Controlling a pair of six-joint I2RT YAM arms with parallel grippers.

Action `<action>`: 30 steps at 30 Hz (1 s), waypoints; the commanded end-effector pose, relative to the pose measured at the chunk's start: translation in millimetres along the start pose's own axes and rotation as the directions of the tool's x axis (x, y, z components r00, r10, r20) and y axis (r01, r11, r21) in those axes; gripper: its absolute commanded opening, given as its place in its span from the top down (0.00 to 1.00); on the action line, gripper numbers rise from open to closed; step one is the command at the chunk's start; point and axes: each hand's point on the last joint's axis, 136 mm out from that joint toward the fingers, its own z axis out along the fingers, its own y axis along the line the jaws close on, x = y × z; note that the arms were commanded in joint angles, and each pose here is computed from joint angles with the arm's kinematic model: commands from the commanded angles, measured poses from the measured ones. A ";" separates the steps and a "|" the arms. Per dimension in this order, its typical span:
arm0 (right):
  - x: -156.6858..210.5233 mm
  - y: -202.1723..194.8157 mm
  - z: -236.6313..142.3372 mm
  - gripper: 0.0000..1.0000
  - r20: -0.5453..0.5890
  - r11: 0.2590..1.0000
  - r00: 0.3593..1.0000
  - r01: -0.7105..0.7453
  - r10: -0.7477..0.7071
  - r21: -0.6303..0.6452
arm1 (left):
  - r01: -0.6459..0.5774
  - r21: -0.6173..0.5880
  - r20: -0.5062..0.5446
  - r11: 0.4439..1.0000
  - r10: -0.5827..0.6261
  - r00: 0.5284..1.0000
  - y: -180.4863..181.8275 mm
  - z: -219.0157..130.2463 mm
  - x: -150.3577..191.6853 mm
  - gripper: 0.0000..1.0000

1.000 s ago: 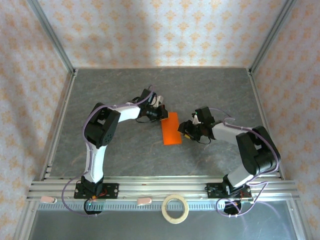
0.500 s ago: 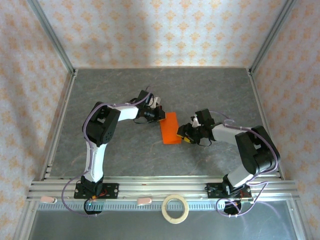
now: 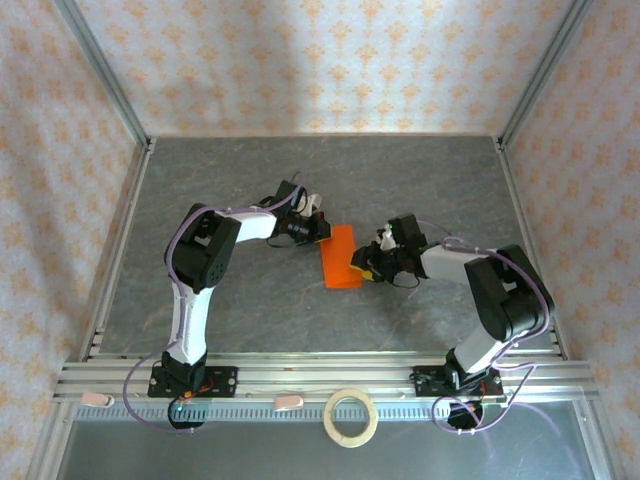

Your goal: Fold a paper plane with a square sheet of paper (pick it up from the middle)

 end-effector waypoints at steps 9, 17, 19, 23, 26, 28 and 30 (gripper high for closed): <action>-32.2 16.2 7.8 0.70 -0.030 0.993 0.998 0.061 -0.064 -0.100 | -0.030 -0.027 -0.076 0.999 0.028 0.997 14.4 13.2 9.2 1.00; -28.6 12.3 3.8 0.75 -0.076 0.987 0.993 0.078 -0.090 -0.139 | -0.034 -0.022 -0.073 0.999 0.032 0.997 12.3 14.3 6.2 1.00; -28.1 11.1 5.4 0.77 -0.083 0.987 0.993 0.076 -0.088 -0.141 | -0.033 -0.020 -0.072 0.999 0.031 0.997 11.6 14.2 5.5 1.00; -28.4 11.4 8.2 0.78 -0.091 0.986 0.992 0.068 -0.082 -0.155 | -0.030 -0.018 -0.069 0.999 0.029 0.997 10.4 13.8 4.6 1.00; -29.2 10.5 9.4 0.81 -0.088 0.986 0.993 0.061 -0.076 -0.157 | -0.030 -0.016 -0.068 0.999 0.029 0.997 9.1 13.1 4.2 1.00; -29.0 11.1 9.4 0.83 -0.089 0.985 0.993 0.060 -0.076 -0.163 | -0.032 -0.016 -0.063 0.999 0.031 0.998 8.1 12.0 2.7 1.00; -28.8 9.4 10.8 0.84 -0.092 0.985 0.993 0.051 -0.067 -0.164 | -0.034 -0.014 -0.061 0.999 0.033 0.998 6.7 11.3 2.0 1.00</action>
